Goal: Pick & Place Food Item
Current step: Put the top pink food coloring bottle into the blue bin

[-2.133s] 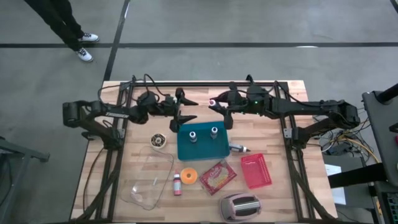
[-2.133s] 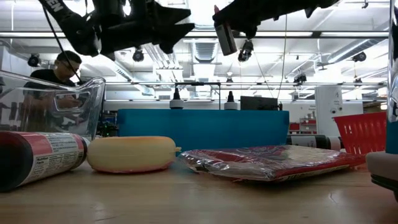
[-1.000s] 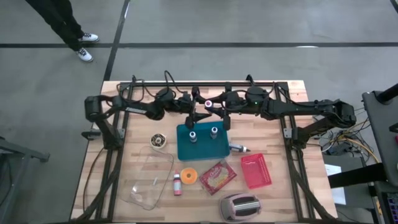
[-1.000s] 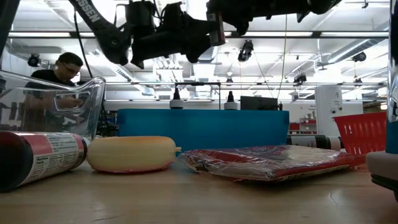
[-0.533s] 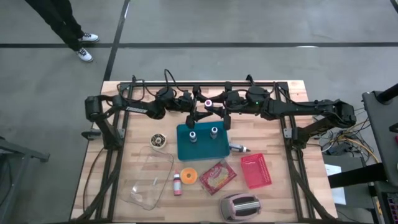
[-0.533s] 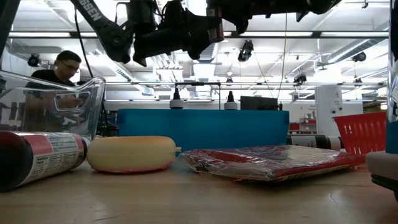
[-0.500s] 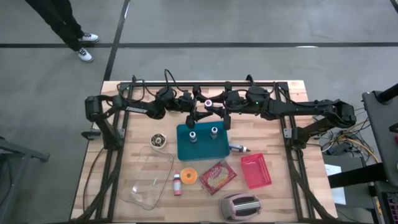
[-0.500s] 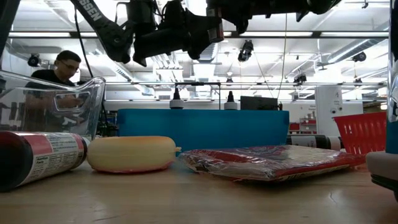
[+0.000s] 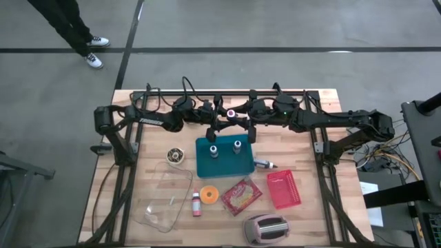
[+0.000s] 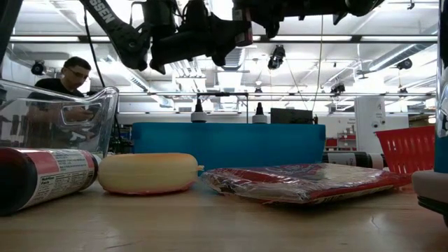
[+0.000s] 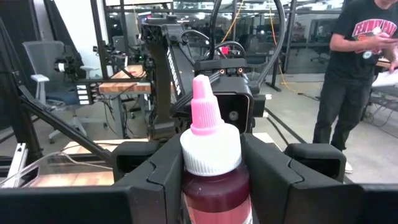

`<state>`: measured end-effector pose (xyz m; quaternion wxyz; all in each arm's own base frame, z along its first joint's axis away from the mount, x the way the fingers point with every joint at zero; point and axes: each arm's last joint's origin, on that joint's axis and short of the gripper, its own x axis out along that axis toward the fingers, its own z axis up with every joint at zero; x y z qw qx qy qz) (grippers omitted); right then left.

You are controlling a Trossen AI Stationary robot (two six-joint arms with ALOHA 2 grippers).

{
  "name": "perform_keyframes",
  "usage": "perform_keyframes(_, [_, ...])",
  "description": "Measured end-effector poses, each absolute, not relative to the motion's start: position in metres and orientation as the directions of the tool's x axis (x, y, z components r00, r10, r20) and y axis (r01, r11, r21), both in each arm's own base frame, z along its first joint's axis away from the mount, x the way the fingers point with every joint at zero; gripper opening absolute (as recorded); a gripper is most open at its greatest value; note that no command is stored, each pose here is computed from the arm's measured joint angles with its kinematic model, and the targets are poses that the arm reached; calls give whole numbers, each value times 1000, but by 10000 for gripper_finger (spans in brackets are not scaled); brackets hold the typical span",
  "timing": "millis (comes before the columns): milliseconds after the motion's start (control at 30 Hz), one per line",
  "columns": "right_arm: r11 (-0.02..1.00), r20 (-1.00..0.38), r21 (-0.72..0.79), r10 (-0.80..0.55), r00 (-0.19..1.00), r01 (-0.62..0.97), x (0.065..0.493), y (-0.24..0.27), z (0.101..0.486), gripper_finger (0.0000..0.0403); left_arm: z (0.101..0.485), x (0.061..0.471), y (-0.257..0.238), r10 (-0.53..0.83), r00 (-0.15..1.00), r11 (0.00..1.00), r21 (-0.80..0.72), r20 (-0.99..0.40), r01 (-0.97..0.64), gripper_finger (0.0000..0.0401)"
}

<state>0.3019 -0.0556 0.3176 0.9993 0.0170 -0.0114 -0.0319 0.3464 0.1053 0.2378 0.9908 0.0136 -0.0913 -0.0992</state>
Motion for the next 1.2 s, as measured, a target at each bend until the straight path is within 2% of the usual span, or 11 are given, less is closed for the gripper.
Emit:
perform_keyframes(167, [998, 19, 34, -61, 998, 60, 302, -56, 317, 128, 238, 347, 106, -198, 964, 980, 49, 178, 193, 96])
perform_keyframes(333, [998, 18, 32, -59, 998, 58, 302, -55, 317, 129, 237, 346, 106, -197, 964, 980, 48, 177, 191, 95])
perform_keyframes(600, [998, 15, 19, -55, 998, 55, 302, -55, 317, 170, 236, 346, 106, -196, 965, 981, 44, 174, 191, 90])
perform_keyframes(800, [998, 21, -21, -62, 998, 63, 301, -55, 319, 175, 235, 345, 106, -196, 966, 981, 38, 167, 192, 89])
perform_keyframes(967, [989, 23, -67, -129, 991, 130, 293, -56, 325, 176, 233, 345, 106, -190, 970, 982, 29, 152, 187, 89])
perform_keyframes(1200, [987, 2, -66, -145, 989, 145, 279, -54, 334, 177, 231, 342, 107, -189, 972, 982, 24, 141, 187, 87])
